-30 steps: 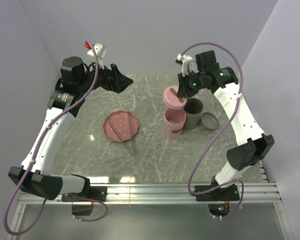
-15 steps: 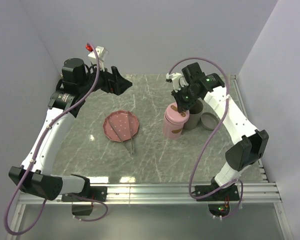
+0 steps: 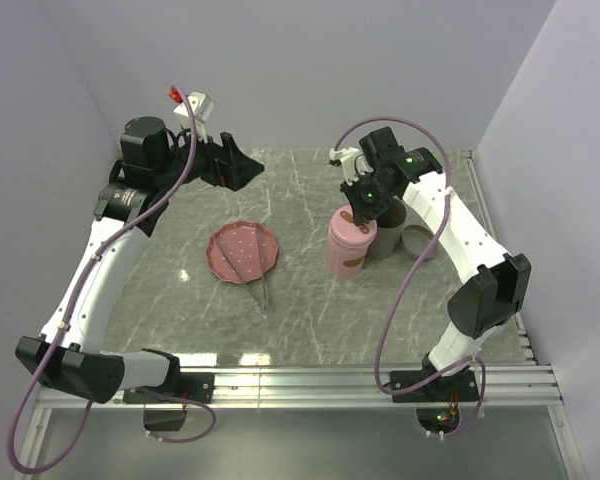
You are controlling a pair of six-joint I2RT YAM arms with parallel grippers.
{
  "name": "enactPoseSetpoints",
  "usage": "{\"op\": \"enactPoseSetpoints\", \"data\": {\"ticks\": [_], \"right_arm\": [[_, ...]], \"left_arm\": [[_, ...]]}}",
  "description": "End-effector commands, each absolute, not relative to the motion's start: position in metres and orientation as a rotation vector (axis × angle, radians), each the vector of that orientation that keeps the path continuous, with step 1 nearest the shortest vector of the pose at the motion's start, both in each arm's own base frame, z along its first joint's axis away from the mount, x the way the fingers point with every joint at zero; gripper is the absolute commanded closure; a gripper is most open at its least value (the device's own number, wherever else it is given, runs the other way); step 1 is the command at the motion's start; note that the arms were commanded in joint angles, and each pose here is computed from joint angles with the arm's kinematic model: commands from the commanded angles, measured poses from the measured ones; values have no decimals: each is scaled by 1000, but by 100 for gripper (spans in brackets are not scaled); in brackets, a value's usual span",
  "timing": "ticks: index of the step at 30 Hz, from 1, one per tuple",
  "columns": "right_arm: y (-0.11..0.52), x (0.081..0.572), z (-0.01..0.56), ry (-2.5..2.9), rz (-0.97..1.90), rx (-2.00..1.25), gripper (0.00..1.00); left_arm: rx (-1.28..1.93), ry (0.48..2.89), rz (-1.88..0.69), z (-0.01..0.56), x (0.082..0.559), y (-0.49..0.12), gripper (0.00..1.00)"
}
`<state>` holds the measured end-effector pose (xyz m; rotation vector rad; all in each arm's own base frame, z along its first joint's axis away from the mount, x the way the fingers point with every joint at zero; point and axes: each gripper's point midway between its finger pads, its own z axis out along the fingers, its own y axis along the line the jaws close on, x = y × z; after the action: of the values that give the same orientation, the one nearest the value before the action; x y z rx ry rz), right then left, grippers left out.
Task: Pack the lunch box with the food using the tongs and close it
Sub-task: Put the lid back on the lunch box
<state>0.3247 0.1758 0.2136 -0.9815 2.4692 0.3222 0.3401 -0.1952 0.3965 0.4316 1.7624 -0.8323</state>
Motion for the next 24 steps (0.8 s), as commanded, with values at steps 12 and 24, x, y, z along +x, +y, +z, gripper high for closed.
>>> {"op": "enactPoseSetpoints", "data": {"ticks": [12,24], "right_arm": [[189,332,195,2479,370,-1021,100],[194,323,176,2526,441,-1017,100]], "left_arm": [[457,1675,-829,424,329,-193,0],[461,1677,-836,422,328,-193,1]]}}
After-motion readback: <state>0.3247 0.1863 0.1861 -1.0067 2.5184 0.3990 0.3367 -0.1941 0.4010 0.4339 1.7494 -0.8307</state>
